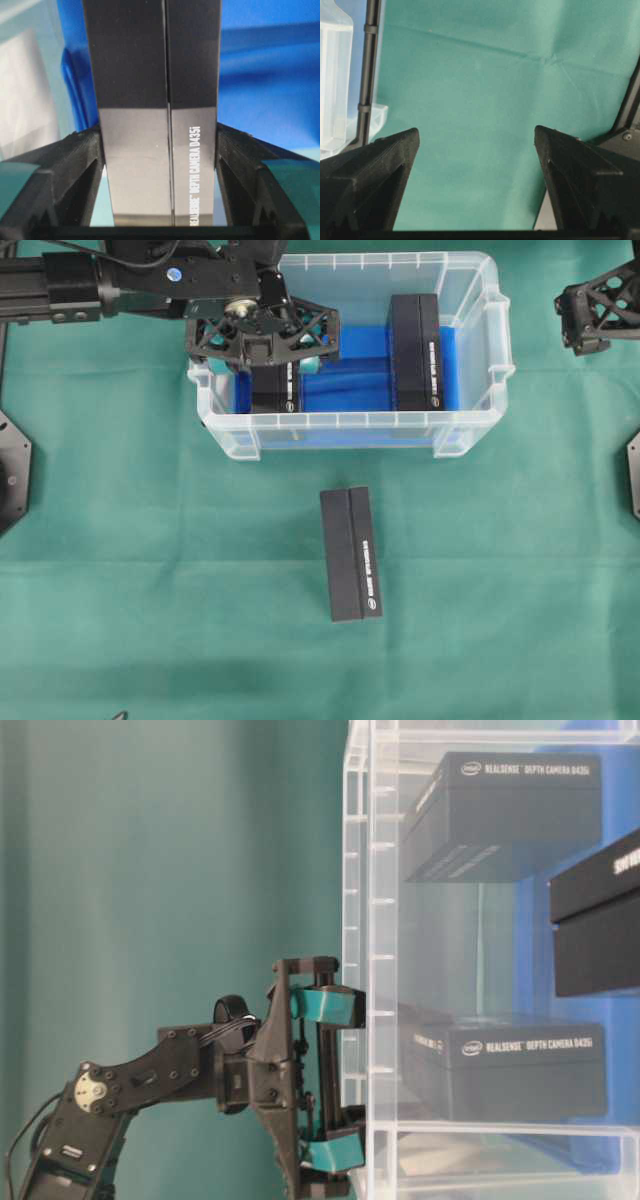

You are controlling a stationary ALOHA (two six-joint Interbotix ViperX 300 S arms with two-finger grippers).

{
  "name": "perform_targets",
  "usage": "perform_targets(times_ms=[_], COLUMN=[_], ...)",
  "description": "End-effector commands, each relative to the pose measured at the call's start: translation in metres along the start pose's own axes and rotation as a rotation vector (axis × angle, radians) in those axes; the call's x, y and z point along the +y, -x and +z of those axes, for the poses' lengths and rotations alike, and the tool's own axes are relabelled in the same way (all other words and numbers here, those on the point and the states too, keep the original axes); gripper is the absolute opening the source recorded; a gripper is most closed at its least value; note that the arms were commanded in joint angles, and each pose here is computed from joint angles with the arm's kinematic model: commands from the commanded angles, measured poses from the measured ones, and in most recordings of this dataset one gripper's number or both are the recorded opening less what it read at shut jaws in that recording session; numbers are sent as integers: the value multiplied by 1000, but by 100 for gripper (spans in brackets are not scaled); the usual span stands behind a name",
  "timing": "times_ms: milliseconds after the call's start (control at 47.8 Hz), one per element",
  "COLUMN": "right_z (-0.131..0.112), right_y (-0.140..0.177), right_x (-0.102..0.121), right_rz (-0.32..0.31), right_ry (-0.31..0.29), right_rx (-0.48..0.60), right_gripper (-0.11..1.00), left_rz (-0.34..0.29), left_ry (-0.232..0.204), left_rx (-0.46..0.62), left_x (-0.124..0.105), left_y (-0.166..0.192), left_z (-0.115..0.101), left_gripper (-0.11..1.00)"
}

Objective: Take out the box from the case.
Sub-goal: 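Close the left gripper on the box and lift it up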

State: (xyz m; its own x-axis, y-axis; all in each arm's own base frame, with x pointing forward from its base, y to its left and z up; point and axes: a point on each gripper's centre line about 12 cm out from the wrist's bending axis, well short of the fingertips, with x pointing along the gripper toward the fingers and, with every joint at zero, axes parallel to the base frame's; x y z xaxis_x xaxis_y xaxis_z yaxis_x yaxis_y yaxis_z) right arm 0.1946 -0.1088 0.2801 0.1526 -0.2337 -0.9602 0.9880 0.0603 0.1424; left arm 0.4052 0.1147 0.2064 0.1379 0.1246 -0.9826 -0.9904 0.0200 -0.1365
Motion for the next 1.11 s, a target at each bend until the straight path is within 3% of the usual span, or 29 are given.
perform_targets(times_ms=[0,418,1087], right_z=[1,2,1], right_y=[5,5,9], right_x=[1,2,0], right_rz=[22,37,65], right_ry=[1,3,1], right_rx=[-14,-23,-39], right_gripper=[90,90,90], left_rz=[-70,-112,-132], left_ry=[0,1,17], left_rx=[-13,-23,-25], left_x=[-6,-26,-23], left_y=[36,107,210], left_z=[-2,-1,1], left_gripper=[60,60,60])
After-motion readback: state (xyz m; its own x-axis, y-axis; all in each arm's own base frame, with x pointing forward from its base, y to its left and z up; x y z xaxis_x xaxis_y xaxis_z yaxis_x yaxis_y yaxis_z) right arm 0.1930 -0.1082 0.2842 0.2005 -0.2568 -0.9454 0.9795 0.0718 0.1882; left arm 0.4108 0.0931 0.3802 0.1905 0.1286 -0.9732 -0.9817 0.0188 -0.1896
